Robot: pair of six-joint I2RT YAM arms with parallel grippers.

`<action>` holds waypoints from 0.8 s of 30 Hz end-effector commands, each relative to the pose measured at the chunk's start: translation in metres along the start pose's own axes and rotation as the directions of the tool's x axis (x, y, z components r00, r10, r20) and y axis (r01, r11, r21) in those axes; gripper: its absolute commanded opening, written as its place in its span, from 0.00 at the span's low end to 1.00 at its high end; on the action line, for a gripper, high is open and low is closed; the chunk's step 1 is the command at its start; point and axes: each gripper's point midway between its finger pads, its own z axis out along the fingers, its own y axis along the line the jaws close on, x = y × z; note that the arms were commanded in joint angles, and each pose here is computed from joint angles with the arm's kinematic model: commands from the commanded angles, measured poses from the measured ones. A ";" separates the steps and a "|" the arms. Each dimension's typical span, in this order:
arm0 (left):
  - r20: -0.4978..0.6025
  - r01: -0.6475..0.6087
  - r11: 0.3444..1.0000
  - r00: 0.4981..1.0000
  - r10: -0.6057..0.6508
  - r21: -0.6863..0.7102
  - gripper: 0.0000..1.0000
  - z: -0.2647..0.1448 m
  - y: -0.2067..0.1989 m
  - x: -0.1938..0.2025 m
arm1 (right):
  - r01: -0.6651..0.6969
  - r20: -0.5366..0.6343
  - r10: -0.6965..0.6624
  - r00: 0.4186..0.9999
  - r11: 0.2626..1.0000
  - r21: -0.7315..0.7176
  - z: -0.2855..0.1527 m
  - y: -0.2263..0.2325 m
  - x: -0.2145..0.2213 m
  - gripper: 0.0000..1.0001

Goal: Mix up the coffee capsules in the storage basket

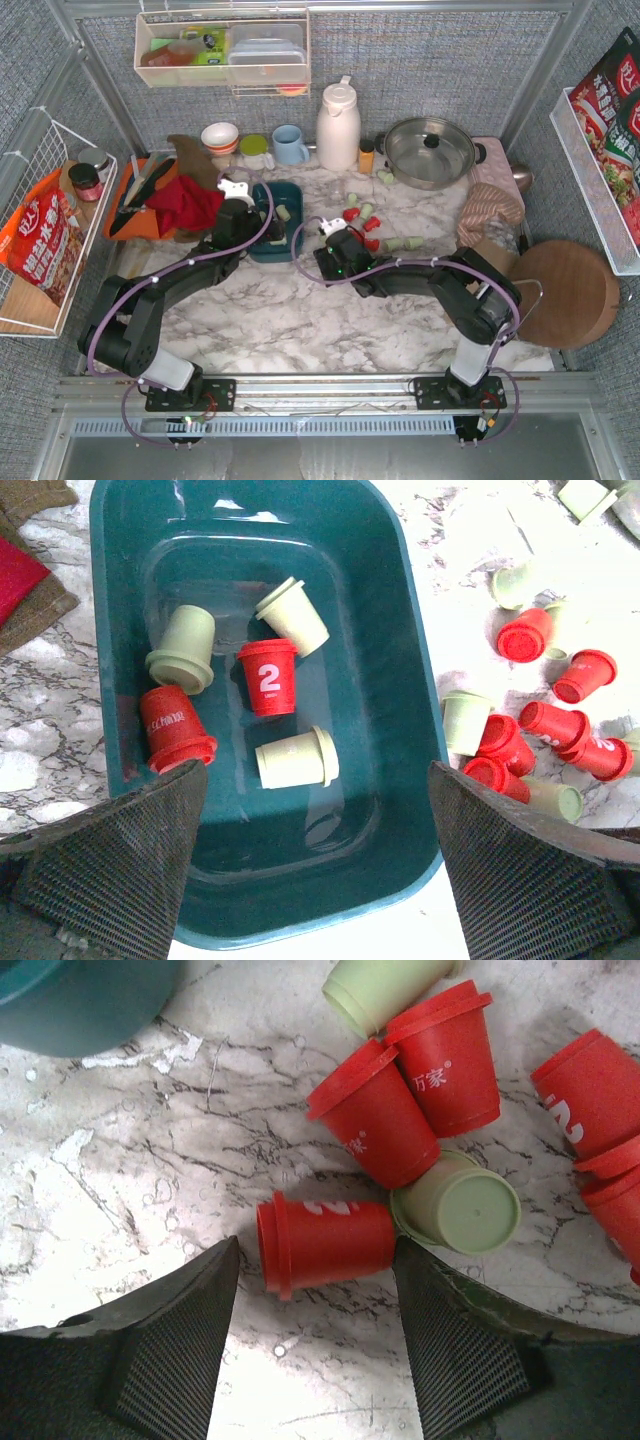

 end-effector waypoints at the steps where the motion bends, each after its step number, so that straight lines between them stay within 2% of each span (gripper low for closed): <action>1: 0.026 0.000 1.000 1.000 -0.001 0.031 1.00 0.002 -0.008 -0.009 | -0.021 0.029 0.022 0.999 0.999 -0.031 0.005 0.006 -0.010 0.67; 6: 0.025 -0.002 0.999 1.000 0.001 0.035 1.00 0.002 -0.009 -0.010 | -0.003 0.028 0.004 1.000 1.000 -0.030 0.008 0.004 -0.011 0.66; 10: 0.025 -0.002 0.999 1.000 0.001 0.048 1.00 0.002 -0.011 -0.011 | 0.005 0.017 -0.004 1.000 0.999 -0.038 0.007 0.004 -0.009 0.59; 12: 0.019 -0.012 0.997 1.000 0.010 0.071 1.00 0.002 -0.015 -0.010 | 0.007 0.024 -0.006 1.000 0.999 -0.043 0.004 0.004 -0.009 0.51; 15: -0.006 -0.028 0.992 1.000 0.029 0.120 1.00 0.004 -0.024 -0.007 | 0.029 0.064 -0.025 0.998 0.998 -0.064 -0.003 0.005 -0.011 0.31; 18: -0.032 -0.036 0.980 0.999 0.043 0.196 1.00 0.005 -0.038 -0.002 | 0.070 0.161 -0.052 0.986 0.992 -0.105 -0.015 0.008 -0.021 0.29; 20: -0.034 -0.057 0.960 0.997 0.069 0.275 1.00 0.002 -0.054 0.002 | 0.113 0.267 -0.072 0.961 0.984 -0.140 -0.027 0.012 -0.032 0.29; 22: -0.042 -0.079 0.942 0.994 0.098 0.327 1.00 0.000 -0.069 0.008 | 0.205 0.421 -0.119 0.899 0.965 -0.164 -0.046 0.019 -0.049 0.29; 24: -0.044 -0.115 0.917 0.989 0.142 0.382 0.99 -0.004 -0.087 0.015 | 0.350 0.567 -0.216 0.795 0.926 -0.139 -0.066 0.027 -0.061 0.29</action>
